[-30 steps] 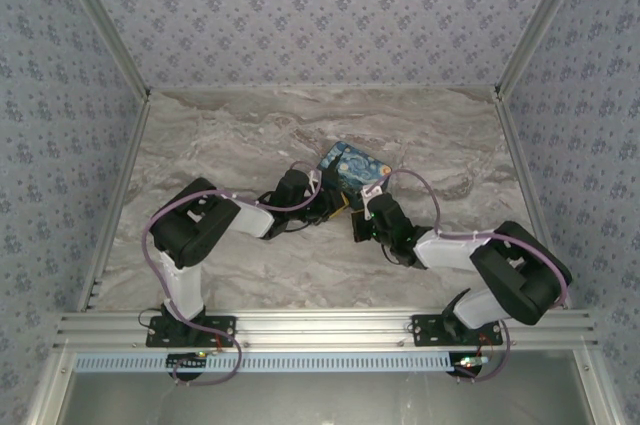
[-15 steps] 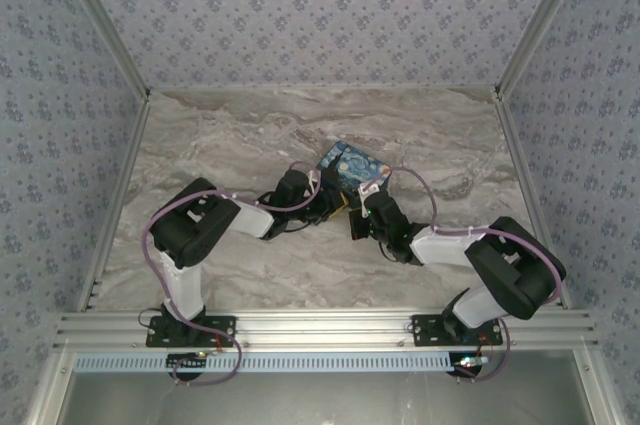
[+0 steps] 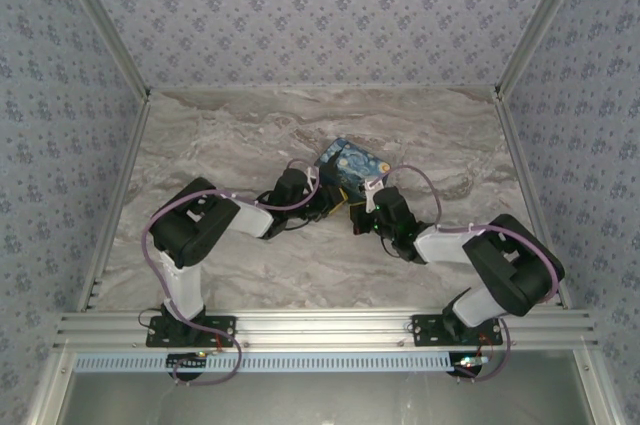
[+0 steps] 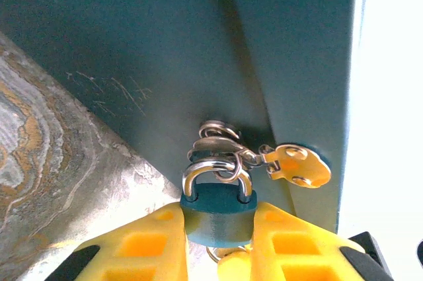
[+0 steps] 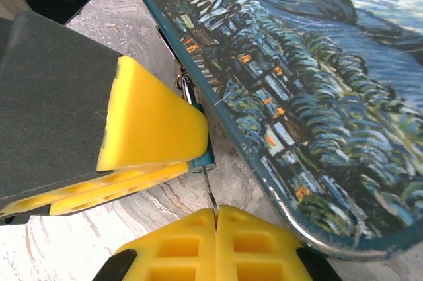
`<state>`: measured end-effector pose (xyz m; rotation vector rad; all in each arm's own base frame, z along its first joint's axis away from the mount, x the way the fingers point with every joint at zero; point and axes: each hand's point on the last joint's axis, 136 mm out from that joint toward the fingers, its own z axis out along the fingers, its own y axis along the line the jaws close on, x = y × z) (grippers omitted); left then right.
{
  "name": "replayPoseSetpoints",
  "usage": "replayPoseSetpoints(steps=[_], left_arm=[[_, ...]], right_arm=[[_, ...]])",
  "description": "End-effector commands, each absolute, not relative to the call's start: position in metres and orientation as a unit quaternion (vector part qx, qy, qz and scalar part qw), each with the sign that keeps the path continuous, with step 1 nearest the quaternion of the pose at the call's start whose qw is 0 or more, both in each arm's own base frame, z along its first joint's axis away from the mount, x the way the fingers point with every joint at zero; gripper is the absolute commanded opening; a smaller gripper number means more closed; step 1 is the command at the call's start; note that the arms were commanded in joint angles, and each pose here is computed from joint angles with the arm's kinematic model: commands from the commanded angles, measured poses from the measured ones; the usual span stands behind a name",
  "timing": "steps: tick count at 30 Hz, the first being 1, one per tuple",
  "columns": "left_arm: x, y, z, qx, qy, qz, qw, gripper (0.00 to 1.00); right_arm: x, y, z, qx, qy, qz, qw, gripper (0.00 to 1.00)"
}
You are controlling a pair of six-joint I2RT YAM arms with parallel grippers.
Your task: Unlock a padlock with a key
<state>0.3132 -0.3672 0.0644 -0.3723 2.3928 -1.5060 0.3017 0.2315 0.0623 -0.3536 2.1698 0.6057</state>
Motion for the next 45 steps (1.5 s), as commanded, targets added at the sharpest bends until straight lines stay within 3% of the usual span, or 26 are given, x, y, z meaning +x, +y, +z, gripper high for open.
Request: replayPoseSetpoints(steps=[1,8,27,45], left_arm=[[0.303,-0.377,0.083,-0.103,0.821,-0.546,0.135,0.22],[0.303,-0.378,0.081,-0.105,0.821,-0.546,0.130,0.22],[0.298,-0.383,0.077,-0.123,0.821,-0.548,0.100,0.21],[0.294,-0.392,0.078,-0.120,0.820,-0.553,0.086,0.20]], right_arm=[[0.319,0.248,0.108,-0.157,0.811,0.286,0.485,0.00],[0.319,0.253,0.116,-0.176,0.800,0.298,0.490,0.00],[0.312,0.255,0.109,-0.247,0.795,0.211,0.512,0.00],[0.305,0.254,0.127,-0.249,0.777,0.269,0.512,0.00]])
